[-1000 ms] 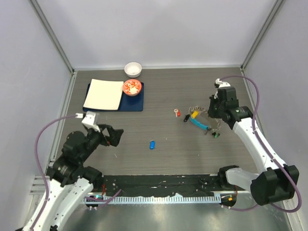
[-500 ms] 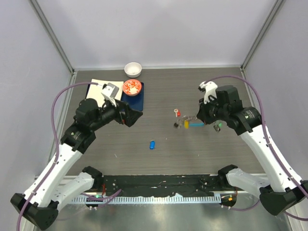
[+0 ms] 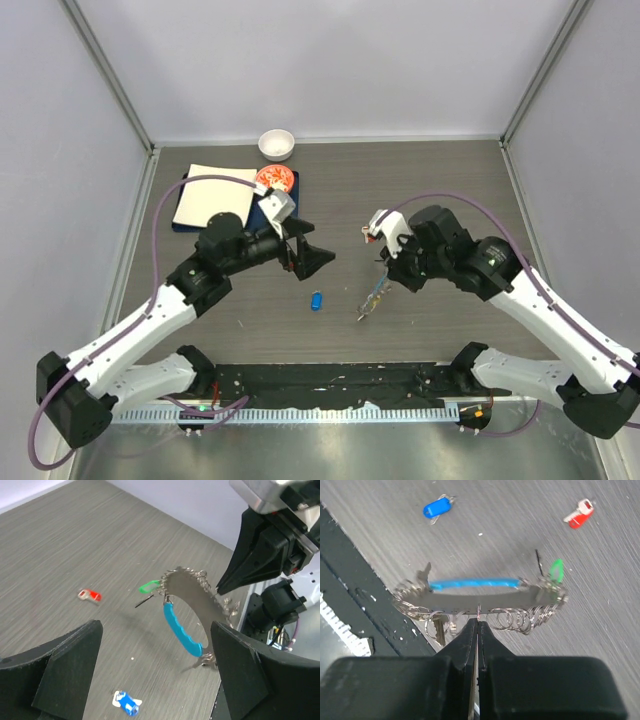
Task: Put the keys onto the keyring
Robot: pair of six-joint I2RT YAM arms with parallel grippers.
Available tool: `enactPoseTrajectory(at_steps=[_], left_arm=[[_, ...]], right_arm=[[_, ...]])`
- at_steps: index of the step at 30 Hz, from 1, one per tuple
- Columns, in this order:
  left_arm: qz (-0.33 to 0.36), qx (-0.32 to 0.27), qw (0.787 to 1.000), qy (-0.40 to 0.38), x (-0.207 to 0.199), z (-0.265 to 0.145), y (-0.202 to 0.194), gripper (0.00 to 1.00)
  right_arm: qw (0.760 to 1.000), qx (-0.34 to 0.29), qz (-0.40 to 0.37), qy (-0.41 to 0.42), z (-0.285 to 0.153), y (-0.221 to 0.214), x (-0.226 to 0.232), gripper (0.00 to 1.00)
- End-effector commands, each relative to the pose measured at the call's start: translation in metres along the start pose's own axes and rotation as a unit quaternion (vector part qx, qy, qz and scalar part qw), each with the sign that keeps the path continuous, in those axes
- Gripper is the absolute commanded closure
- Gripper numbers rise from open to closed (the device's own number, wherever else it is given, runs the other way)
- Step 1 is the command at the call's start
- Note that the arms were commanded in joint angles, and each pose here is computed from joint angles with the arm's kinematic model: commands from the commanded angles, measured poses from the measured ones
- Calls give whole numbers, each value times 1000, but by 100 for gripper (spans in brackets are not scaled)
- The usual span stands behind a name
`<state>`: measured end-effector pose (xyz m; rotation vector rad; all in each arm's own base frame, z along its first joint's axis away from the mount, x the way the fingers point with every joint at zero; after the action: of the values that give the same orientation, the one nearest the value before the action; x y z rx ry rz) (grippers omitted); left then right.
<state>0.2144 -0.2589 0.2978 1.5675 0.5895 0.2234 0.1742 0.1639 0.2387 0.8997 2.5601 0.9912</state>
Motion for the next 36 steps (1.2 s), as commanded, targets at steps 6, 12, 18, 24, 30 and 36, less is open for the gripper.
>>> enactPoseTrajectory(at_steps=[6, 12, 18, 24, 30, 36], left_arm=[[90, -82, 984, -129, -27, 39, 13, 13], [108, -59, 968, -219, -46, 60, -1, 23], [119, -37, 951, -283, -61, 68, -19, 23], [127, -30, 940, -315, -71, 72, -26, 33], [128, -13, 935, -330, -75, 81, -35, 46], [135, 2, 932, -336, -83, 88, -40, 56]], right_arm=[[990, -95, -102, 25, -9, 25, 15, 99], [985, -108, -126, 46, -8, 26, 21, 99], [981, -121, -141, 54, -7, 24, 24, 99], [977, -135, -156, 57, -8, 21, 26, 99], [974, -150, -158, 60, -11, 24, 28, 99], [973, -156, -158, 63, -11, 25, 29, 99]])
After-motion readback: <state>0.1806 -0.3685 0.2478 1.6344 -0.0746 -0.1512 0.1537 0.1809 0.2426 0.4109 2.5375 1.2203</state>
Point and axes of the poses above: each gripper's point midway between its finger pads, its own z axis out along the fingers, its own x axis along the line the jaws close on, y = z × x, the point moved 2 cm from there along -z, back along the fingers, and after that the axes turned 2 degrees about z, right-handed, at the moved point
